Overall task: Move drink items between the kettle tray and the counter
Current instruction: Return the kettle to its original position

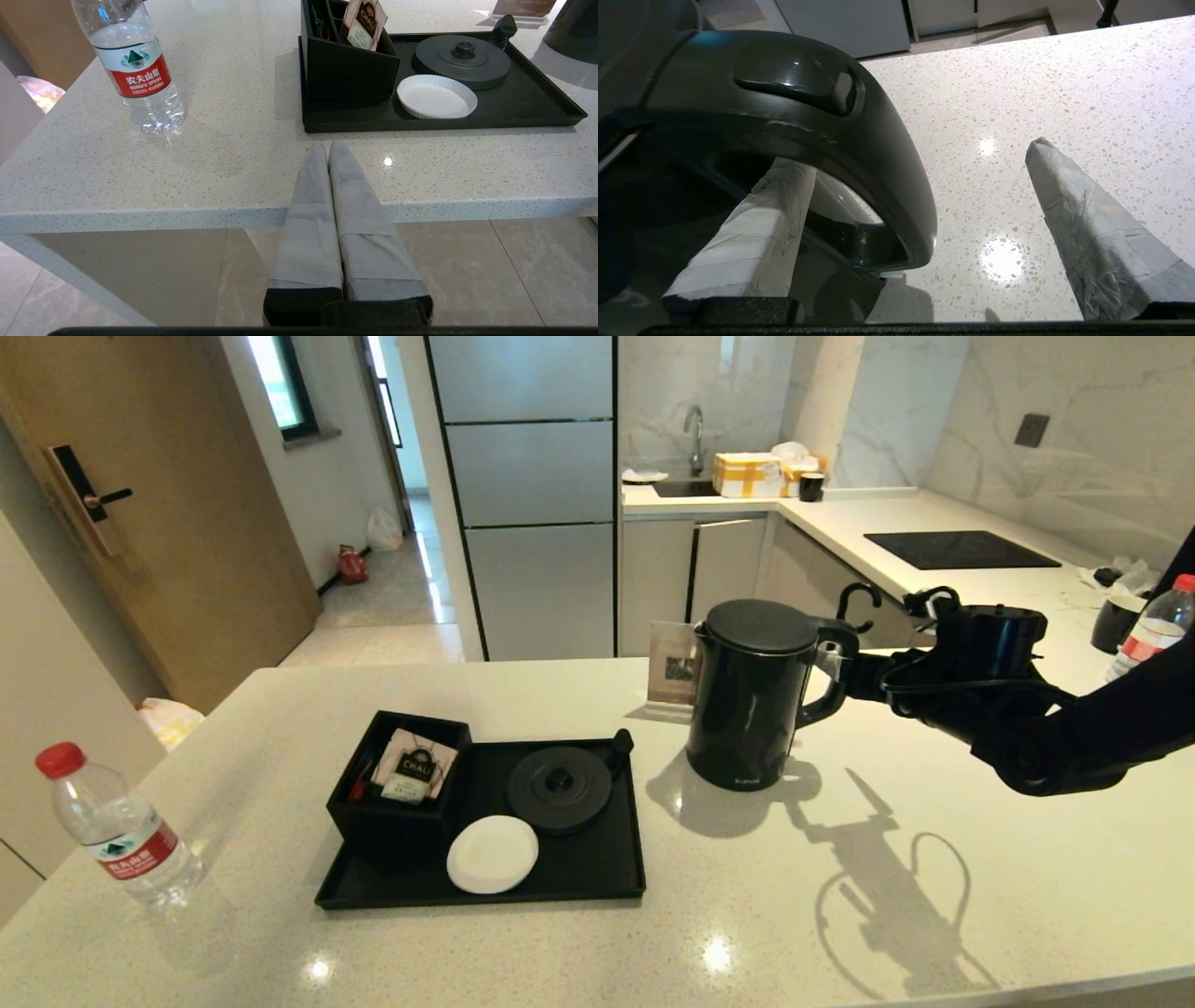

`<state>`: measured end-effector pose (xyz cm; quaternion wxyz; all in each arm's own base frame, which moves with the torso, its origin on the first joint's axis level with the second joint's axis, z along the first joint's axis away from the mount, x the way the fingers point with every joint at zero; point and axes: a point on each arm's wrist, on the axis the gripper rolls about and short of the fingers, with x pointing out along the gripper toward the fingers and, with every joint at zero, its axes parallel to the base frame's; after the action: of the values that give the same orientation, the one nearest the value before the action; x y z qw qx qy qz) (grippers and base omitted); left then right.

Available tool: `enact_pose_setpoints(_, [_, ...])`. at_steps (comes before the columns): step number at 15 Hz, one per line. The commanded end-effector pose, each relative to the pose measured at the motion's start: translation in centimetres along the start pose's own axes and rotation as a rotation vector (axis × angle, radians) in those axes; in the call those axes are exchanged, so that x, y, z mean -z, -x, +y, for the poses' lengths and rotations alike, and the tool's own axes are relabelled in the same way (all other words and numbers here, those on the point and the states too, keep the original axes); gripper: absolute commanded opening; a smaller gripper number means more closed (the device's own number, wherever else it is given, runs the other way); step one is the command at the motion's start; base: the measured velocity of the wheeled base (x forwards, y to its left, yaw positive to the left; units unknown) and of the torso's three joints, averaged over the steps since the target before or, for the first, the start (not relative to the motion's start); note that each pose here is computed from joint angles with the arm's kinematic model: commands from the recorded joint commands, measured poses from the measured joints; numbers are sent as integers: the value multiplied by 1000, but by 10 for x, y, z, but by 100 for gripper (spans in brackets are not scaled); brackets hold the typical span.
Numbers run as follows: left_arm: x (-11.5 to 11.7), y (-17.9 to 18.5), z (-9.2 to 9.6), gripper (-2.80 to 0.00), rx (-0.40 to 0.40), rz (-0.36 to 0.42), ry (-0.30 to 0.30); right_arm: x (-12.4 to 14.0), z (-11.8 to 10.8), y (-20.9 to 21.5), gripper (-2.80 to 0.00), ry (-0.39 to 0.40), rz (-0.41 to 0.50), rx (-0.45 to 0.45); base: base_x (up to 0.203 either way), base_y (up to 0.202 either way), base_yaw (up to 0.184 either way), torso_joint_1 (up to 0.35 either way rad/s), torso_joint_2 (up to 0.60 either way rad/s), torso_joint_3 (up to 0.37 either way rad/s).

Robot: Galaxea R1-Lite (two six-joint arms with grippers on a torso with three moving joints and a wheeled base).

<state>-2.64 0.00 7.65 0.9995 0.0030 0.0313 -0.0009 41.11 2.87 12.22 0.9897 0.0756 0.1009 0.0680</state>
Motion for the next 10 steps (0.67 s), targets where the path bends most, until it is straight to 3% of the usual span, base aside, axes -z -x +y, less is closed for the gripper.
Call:
enact_pose_setpoints(1, [0, 0, 0, -280, 0, 2, 0, 6, -2, -13, 0, 8, -3, 13, 0, 0, 0, 0, 0, 0])
enact_pose_setpoints(10, [0, 0, 0, -280, 0, 2, 0, 11, -6, -44, 0, 54, -30, 56, 0, 0, 0, 0, 0, 0])
